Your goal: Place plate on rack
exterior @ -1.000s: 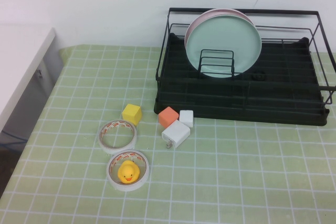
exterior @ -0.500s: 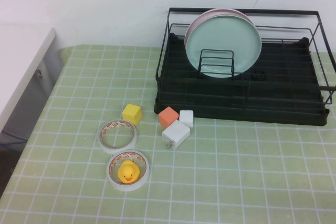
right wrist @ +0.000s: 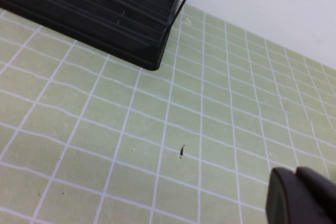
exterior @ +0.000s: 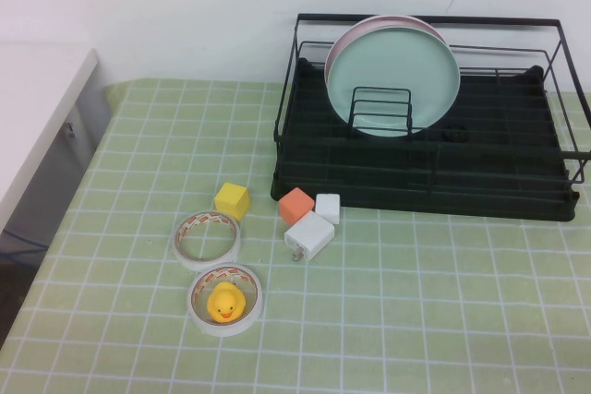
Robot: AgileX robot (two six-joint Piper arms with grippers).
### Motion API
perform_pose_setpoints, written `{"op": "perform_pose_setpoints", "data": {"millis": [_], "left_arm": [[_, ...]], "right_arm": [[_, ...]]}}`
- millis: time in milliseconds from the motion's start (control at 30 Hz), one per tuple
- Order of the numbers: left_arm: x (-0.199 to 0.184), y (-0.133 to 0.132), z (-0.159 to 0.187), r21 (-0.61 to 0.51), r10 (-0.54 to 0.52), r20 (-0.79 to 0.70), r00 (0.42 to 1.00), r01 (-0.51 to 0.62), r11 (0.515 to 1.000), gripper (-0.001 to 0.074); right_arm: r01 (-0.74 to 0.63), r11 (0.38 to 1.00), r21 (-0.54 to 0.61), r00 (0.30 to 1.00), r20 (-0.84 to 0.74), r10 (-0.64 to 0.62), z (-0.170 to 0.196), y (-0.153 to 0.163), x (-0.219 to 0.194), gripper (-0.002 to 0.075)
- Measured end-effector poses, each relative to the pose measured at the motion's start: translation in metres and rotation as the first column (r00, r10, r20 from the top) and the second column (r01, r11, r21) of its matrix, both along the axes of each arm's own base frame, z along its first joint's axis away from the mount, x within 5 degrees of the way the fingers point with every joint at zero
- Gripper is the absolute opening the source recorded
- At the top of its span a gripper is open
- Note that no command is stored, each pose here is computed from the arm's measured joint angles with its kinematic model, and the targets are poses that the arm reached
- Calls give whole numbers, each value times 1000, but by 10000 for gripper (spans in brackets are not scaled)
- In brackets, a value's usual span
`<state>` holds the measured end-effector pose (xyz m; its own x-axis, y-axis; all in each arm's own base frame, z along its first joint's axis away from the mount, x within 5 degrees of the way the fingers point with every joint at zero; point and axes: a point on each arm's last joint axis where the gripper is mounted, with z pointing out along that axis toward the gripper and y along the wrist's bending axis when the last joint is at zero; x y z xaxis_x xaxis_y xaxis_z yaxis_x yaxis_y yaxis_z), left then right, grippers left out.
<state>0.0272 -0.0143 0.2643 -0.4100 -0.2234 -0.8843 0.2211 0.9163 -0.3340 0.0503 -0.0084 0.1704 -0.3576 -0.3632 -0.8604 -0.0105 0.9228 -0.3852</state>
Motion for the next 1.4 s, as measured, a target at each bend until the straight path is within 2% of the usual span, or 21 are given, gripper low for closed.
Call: {"op": "perform_pose_setpoints", "data": {"millis": [167,267,500,733,900,1133,1400], "left_arm": [[3,5,-2,68,52,26,998,-53,996,-1],[11,6,-10,40,122,80,989,-125,991,-1],[33,8,-71,5,232,182,955,-237,972,-1],[29,10,-90,127,228,67,971,-235,964,-1],[26,10,-88,209,184,135,974,-210,955,-1],[26,8,-88,147,181,120,976,-197,969,-1],[26,7,-88,138,180,117,977,-195,971,-1]], "right_arm": [[0,1000,0,1000,0,0,0,0,0,12],[0,1000,0,1000,0,0,0,0,0,12],[0,1000,0,1000,0,0,0,0,0,12],[0,1000,-2,1000,0,0,0,0,0,12],[0,1000,-3,1000,0,0,0,0,0,12],[0,1000,-3,1000,0,0,0,0,0,12],[0,1000,-3,1000,0,0,0,0,0,11]]}}
